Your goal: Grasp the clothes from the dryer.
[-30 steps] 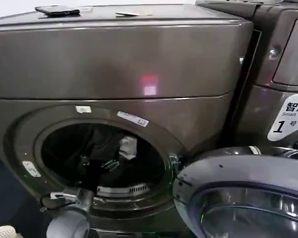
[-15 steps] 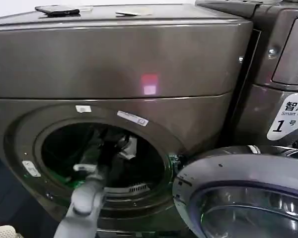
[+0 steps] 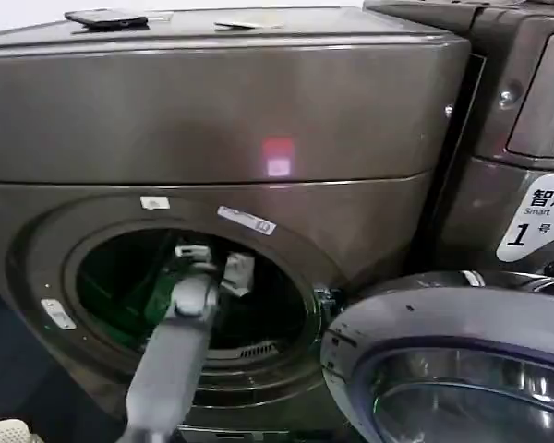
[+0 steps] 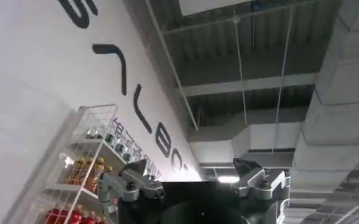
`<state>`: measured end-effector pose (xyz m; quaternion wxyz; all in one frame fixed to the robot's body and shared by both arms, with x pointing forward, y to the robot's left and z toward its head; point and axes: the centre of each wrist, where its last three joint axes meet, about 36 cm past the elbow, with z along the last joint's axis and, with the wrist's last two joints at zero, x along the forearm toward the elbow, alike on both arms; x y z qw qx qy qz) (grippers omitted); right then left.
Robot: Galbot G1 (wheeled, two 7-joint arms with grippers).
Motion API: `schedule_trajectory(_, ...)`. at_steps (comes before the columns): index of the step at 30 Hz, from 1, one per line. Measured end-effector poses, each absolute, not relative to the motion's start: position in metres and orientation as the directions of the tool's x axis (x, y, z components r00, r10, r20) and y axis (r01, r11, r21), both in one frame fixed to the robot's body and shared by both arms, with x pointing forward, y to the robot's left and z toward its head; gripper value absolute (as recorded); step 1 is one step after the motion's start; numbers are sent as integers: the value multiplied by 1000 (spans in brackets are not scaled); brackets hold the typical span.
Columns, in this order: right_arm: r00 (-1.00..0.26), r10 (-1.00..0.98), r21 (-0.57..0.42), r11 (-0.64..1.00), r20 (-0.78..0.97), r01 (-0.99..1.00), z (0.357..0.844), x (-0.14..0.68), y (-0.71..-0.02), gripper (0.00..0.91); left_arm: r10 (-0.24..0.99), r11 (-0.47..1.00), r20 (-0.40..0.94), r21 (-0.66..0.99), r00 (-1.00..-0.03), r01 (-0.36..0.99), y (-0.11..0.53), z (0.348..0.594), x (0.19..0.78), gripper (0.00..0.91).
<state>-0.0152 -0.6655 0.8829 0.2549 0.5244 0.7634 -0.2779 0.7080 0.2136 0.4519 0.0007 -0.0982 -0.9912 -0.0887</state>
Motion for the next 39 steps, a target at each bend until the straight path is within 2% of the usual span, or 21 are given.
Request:
schedule_trajectory(7,-323,662,-159,297,-676,942,879,-15,-666,907,397,847,168,312,-902,431,219,451,732,907)
schedule_trajectory(12,-325,664,-162,296,-674,941,877,-16,-667,907,520,674,334,404,-786,618,225,454,747,907)
schedule_trajectory(15,-324,665,-164,293,-673,942,875,-16,-667,907,541,546,453,452,-709,706,229,458,755,907)
schedule_trajectory(20,-323,667,-163,293,-671,942,871,-18,-667,907,489,354,625,495,-609,793,246,478,768,907)
schedule_trajectory(26,-325,666,-163,295,-671,941,869,-17,-666,907,331,182,762,527,-556,830,259,496,776,907)
schedule_trajectory(32,-330,663,-169,297,-672,940,869,-16,-665,907,174,57,821,543,-544,838,259,509,781,907)
schedule_trajectory(39,-337,661,-174,302,-671,937,867,-13,-665,907,52,-47,837,547,-545,836,255,521,784,907)
